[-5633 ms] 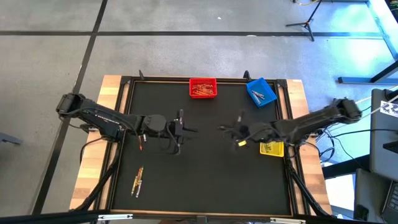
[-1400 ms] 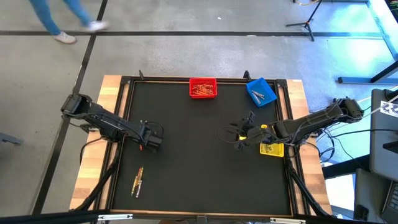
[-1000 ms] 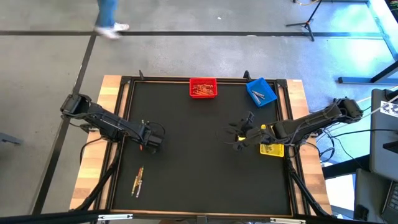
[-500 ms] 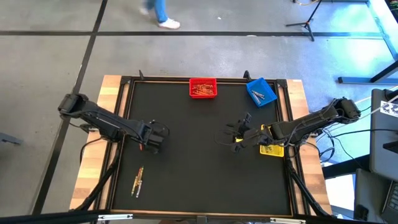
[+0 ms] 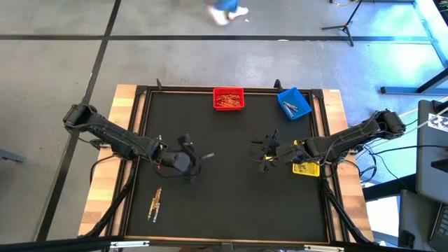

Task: Sort crayons
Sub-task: Put the black crayon into the blue bin

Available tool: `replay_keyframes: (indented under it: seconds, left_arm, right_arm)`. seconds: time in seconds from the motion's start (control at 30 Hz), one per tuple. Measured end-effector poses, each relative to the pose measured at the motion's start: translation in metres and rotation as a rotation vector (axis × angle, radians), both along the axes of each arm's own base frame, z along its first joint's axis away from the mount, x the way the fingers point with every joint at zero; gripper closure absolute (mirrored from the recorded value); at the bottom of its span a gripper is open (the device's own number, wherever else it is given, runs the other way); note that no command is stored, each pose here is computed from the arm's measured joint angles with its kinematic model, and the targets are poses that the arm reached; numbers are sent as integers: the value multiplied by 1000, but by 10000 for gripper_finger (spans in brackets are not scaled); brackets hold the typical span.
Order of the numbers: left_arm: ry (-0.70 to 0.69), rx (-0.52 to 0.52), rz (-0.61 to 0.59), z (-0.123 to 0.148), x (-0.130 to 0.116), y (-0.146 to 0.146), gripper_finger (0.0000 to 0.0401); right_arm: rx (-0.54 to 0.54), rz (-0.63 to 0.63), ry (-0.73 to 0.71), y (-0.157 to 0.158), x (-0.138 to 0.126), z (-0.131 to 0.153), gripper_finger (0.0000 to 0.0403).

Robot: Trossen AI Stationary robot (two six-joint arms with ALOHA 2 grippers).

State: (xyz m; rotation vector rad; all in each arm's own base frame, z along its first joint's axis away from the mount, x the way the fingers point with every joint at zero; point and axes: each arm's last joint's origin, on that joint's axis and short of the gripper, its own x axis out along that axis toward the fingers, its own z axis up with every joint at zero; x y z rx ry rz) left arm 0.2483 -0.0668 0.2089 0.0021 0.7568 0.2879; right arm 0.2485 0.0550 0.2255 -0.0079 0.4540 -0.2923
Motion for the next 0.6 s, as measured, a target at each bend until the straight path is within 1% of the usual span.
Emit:
replay_keyframes:
  seconds: [0.13,0.2,0.27,0.33,0.43,0.6]
  left_arm:
    - [-149,55,-91,7,10,-3,382]
    - [-213,84,-126,10,13,-4,382]
    - [-275,110,-153,14,17,-5,382]
    - [-323,134,-171,18,18,-6,382]
    - [-372,175,-199,17,22,-7,382]
    - [-424,227,-228,15,30,-8,382]
  right_arm:
    - [-31,30,-16,2,7,-3,144]
    - [-63,68,-21,4,13,-6,132]
    - [-84,123,-55,8,21,-9,128]
    - [-111,182,-93,11,29,-11,130]
    - [-139,248,-185,15,39,-12,143]
    - [-166,281,-332,20,52,-14,178]
